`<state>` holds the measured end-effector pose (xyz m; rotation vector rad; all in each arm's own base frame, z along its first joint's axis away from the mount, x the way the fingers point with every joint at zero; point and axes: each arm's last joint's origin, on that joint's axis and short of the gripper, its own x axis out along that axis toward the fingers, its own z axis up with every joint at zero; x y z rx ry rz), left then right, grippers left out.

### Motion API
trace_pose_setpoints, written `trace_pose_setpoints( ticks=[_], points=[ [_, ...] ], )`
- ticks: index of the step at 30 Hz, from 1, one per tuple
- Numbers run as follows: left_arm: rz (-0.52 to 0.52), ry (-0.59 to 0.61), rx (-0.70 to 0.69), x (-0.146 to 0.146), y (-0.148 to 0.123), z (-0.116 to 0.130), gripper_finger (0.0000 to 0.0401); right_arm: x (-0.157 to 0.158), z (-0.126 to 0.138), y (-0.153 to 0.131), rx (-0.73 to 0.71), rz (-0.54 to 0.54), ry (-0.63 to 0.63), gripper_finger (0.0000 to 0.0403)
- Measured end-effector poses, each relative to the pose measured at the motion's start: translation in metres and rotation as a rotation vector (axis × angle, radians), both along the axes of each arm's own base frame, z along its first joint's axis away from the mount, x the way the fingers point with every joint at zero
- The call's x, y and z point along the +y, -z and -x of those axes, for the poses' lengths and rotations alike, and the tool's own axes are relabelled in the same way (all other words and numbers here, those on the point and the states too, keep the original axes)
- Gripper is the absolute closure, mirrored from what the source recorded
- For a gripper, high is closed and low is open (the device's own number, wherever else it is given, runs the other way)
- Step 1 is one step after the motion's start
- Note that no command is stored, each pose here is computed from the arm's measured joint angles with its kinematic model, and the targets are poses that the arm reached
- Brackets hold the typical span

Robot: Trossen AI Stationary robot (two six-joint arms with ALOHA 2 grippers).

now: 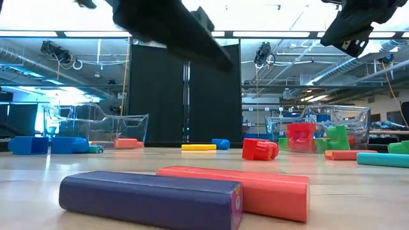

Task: Sort blocks by size
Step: Put the orange block into the top left transparent bin

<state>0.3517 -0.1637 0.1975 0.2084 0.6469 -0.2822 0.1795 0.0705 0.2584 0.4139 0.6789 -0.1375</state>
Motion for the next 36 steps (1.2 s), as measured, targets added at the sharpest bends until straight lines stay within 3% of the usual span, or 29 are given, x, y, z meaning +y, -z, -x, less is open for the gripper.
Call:
trace_pose_setpoints(
  ticks=[4, 8, 25, 36],
  points=[
    [0.113, -0.026, 0.042, -0.006, 0.023, -0.009, 0.0231, 0.001, 0.000, 0.000, 0.005, -0.007, -0.017, 0.0382],
    [0.155, -0.022, 0.036, -0.013, 0.036, -0.014, 0.0231, 0.001, 0.000, 0.000, 0.008, 0.004, -0.037, 0.0387],
    [0.102, 0.062, 0.134, -0.037, 0.083, -0.008, 0.0231, 0.001, 0.001, 0.001, 0.013, 0.021, -0.049, 0.0389],
    [0.085, 0.050, 0.126, -0.037, 0.086, -0.009, 0.0231, 0.001, 0.001, 0.001, 0.013, 0.017, -0.047, 0.0384]
  ],
)
